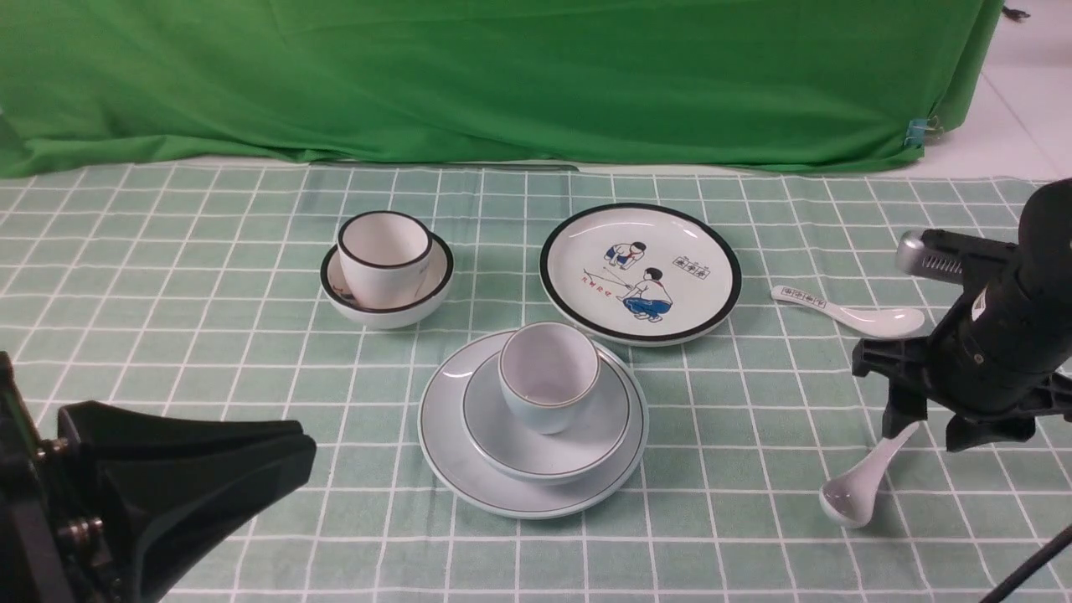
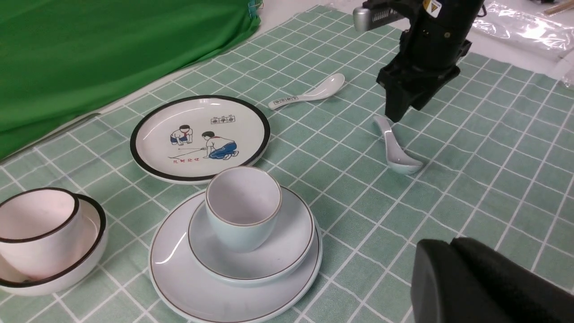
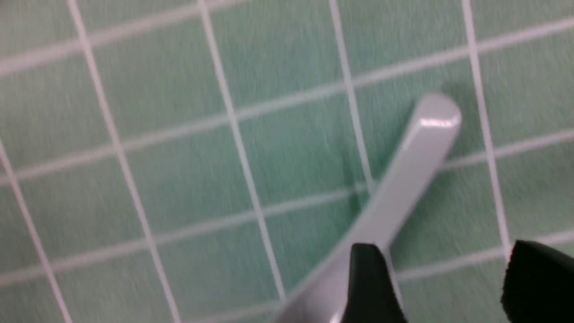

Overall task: Place the bowls on the plates on the blue tablecloth, put the cups on the bowls, and place the spoons in the cups.
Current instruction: 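Move the gripper down to the white spoon beside the saucer, then move the spoon over the cup on the plates and lower it into the cup with the right gripper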

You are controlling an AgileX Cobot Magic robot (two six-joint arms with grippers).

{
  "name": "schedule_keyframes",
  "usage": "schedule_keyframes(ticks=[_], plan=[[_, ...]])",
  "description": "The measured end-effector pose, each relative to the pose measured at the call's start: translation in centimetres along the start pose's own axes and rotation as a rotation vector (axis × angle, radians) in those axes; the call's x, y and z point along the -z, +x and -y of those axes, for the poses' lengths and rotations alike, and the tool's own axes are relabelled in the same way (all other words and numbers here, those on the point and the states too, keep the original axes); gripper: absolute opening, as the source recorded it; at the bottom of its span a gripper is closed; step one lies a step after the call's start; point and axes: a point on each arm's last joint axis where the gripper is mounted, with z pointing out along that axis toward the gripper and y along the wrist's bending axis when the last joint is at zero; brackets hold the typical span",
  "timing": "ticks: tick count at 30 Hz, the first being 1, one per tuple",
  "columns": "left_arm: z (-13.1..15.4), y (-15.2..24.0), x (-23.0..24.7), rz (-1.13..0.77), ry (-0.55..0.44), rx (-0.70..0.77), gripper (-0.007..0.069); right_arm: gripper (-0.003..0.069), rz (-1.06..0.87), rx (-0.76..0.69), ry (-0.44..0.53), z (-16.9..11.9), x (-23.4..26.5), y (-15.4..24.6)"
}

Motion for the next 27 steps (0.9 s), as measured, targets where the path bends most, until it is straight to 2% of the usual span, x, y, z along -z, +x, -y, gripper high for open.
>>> schedule_keyframes(ticks=[4, 10, 14, 16, 19, 22, 27], plan=[[0.0, 0.0, 0.0, 0.001, 0.001, 0.003, 0.0008, 0.041, 0.015, -0.023, -0.018, 0.0, -1.6, -0.6], [0.0, 0.0, 0.0, 0.001, 0.001, 0.003, 0.0008, 0.0398, -0.047, -0.025, 0.008, 0.0, -4.3, -0.4], [0.0, 0.0, 0.0, 0.001, 0.001, 0.003, 0.0008, 0.0394, -0.048, -0.02, 0.008, 0.0, -4.5, -0.4], [0.0, 0.0, 0.0, 0.001, 0.001, 0.003, 0.0008, 0.0373, -0.05, -0.006, 0.008, 0.0, -4.5, -0.5], [0.0, 0.0, 0.0, 0.001, 0.001, 0.003, 0.0008, 0.0244, -0.056, 0.067, 0.017, 0.1, -4.5, -0.4], [0.0, 0.0, 0.0, 0.001, 0.001, 0.003, 0.0008, 0.0162, -0.047, 0.135, 0.009, 0.0, -4.2, -0.4], [0.0, 0.0, 0.0, 0.001, 0.001, 0.003, 0.0008, 0.0167, 0.004, 0.216, -0.034, -1.5, -1.9, 0.1]])
